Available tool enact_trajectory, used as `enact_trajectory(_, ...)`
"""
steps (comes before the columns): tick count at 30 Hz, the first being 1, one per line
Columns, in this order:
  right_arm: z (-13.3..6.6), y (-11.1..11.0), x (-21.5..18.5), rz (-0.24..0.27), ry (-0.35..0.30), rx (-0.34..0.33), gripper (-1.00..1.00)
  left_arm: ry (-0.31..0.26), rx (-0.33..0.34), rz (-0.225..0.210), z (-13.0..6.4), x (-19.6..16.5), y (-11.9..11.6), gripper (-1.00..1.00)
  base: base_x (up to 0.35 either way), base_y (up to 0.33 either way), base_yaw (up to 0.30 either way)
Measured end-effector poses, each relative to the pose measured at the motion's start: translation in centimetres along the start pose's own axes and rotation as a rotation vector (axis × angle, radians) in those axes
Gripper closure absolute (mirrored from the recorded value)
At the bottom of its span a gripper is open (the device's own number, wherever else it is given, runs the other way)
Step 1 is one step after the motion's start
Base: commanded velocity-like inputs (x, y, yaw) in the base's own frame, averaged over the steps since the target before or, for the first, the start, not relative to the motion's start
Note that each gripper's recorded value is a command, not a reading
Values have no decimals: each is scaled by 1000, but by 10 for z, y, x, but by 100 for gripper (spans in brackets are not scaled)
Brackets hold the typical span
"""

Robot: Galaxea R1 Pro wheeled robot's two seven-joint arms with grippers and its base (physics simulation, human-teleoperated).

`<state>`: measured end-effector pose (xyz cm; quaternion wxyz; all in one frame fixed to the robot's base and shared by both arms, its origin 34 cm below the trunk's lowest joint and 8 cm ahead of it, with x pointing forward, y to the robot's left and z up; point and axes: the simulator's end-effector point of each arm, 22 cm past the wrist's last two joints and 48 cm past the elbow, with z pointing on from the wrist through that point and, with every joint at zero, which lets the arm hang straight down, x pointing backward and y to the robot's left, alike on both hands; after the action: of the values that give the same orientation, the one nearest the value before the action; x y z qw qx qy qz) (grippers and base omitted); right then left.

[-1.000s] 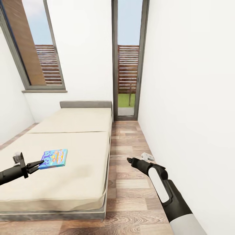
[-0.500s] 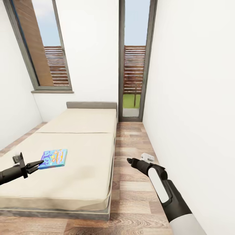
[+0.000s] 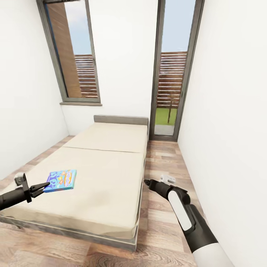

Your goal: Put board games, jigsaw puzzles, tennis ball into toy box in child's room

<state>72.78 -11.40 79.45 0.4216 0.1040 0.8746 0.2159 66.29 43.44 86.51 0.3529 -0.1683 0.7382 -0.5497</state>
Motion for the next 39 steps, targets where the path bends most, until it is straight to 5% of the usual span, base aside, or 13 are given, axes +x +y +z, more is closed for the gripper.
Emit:
enact_trajectory(15, -13, 13, -22, 1, -12, 0, -100, 1, -3, 0, -2, -10, -24, 100, 0, 0, 284)
enact_trajectory(39, -33, 47, -50, 12, -21, -18, -100, 0, -2, -1, -8, -26, -62, 100, 0, 0, 70)
